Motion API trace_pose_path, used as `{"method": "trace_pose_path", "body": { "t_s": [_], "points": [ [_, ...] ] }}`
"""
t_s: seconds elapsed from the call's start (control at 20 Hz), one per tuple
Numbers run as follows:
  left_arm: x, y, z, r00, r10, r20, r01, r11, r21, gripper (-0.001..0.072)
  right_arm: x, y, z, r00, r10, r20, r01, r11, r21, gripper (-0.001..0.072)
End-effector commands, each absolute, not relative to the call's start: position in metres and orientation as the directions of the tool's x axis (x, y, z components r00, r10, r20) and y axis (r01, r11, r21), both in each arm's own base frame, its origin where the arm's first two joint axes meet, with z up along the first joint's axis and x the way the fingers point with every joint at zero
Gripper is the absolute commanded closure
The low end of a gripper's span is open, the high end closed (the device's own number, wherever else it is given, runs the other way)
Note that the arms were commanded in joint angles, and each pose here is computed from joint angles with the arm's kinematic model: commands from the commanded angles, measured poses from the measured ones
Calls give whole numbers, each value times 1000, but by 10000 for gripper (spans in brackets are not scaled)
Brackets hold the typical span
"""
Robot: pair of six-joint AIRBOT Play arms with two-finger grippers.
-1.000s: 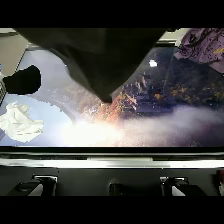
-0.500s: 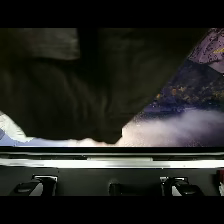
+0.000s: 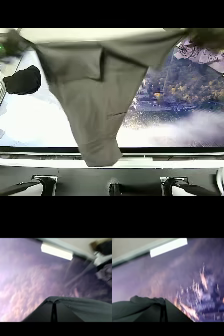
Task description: Fold the clothes and pants, and hang the long-sleeved shirts on hangers.
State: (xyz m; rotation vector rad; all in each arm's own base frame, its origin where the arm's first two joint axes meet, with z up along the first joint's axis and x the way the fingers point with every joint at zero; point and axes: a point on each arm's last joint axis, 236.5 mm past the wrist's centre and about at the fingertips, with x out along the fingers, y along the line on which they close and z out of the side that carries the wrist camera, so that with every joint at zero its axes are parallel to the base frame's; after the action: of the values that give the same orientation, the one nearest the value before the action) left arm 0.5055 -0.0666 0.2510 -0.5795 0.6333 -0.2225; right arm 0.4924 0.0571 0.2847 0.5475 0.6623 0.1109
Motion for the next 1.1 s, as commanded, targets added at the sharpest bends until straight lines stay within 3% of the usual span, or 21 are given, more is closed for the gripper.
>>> {"method": "trace_pose_path", "body": {
  "t_s": [0.0,0.2,0.3,0.35,0.4,0.65,0.8,1.05],
  "points": [
    [547,-81,97,579,-411,-704,-165,786,-596,692,547,92,124,528,424,-735,206,776,596,678],
    [551,-97,-4,422,-436,-795,-304,758,-577,692,565,126,16,361,570,-738,299,679,671,660],
    [550,-103,-16,400,-443,-803,-310,759,-573,691,565,130,7,342,591,-730,274,681,679,564],
    [550,-102,-16,399,-443,-803,-307,761,-572,691,562,129,11,335,595,-731,253,691,678,415],
    [550,-102,-15,400,-443,-802,-306,761,-572,691,556,123,19,326,597,-733,217,708,672,316],
    [539,-92,-11,366,-449,-815,-322,761,-564,690,490,22,63,245,429,-870,79,885,459,239],
    [531,-89,-14,330,-456,-826,-333,763,-554,691,445,5,73,227,481,-847,138,845,516,239],
    [529,-90,-15,322,-459,-828,-334,763,-553,690,328,82,-9,69,572,-817,197,796,573,239]
  ]
}}
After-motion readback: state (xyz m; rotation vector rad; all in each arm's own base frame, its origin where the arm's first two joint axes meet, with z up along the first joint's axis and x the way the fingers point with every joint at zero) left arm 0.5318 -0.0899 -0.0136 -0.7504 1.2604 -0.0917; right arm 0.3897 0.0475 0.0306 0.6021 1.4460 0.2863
